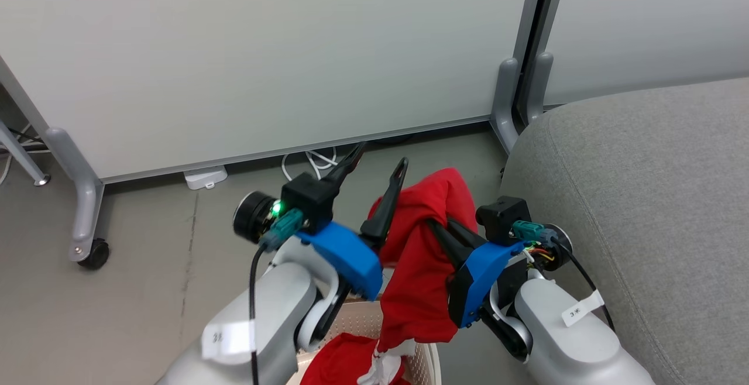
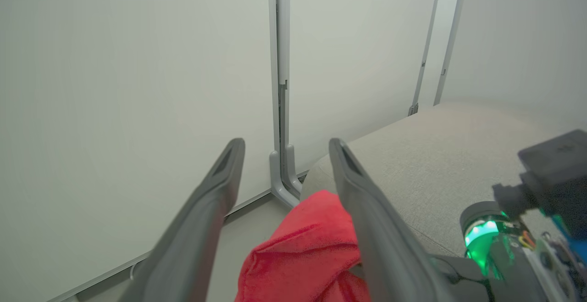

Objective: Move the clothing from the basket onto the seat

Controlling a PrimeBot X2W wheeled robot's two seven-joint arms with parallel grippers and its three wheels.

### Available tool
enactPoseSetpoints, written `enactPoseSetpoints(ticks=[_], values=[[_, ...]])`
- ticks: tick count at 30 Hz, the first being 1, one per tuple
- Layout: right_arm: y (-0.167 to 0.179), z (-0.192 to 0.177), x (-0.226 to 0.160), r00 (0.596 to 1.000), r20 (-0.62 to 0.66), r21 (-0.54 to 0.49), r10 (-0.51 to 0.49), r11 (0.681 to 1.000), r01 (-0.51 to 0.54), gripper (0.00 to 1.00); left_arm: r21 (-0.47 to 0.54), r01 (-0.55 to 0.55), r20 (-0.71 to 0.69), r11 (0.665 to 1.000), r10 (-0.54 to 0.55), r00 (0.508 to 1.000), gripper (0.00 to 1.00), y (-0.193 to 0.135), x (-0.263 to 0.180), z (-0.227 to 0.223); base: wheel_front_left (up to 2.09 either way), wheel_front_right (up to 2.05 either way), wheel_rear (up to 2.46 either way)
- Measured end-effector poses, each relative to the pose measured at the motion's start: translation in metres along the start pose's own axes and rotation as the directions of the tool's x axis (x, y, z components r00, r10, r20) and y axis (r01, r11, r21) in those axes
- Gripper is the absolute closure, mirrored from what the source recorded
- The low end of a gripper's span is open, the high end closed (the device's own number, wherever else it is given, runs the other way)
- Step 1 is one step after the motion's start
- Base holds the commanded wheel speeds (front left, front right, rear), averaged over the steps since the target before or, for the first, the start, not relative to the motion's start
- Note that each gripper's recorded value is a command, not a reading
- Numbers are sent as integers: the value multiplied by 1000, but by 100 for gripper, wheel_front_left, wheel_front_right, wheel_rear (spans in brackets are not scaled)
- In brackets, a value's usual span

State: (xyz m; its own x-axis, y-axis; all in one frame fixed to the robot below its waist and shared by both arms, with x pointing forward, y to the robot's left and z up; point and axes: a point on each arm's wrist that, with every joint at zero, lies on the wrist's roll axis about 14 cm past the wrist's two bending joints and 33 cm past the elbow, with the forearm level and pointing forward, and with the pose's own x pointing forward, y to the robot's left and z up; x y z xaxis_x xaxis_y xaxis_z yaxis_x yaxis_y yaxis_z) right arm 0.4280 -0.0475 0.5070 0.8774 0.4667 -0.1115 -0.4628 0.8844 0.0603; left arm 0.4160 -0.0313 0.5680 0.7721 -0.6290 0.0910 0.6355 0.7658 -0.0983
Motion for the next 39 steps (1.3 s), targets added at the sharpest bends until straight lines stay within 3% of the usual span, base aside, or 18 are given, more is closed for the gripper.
enactPoseSetpoints(ticks=[9,18,26,39], values=[[-12,1,6,999,21,15,-29,999,29,100,2,-150,23,989,149,988,0,40,-65,-24,0,0,0],[-22,6,11,997,48,22,-55,998,54,100,-48,-354,20,934,355,935,0,78,-124,-39,0,0,0],[-24,7,10,997,51,20,-65,998,64,100,-55,-400,23,915,402,916,0,89,-140,-43,0,0,0],[-26,6,2,996,43,20,-75,997,74,100,-57,-391,-8,919,391,920,0,86,-140,-57,0,0,0]])
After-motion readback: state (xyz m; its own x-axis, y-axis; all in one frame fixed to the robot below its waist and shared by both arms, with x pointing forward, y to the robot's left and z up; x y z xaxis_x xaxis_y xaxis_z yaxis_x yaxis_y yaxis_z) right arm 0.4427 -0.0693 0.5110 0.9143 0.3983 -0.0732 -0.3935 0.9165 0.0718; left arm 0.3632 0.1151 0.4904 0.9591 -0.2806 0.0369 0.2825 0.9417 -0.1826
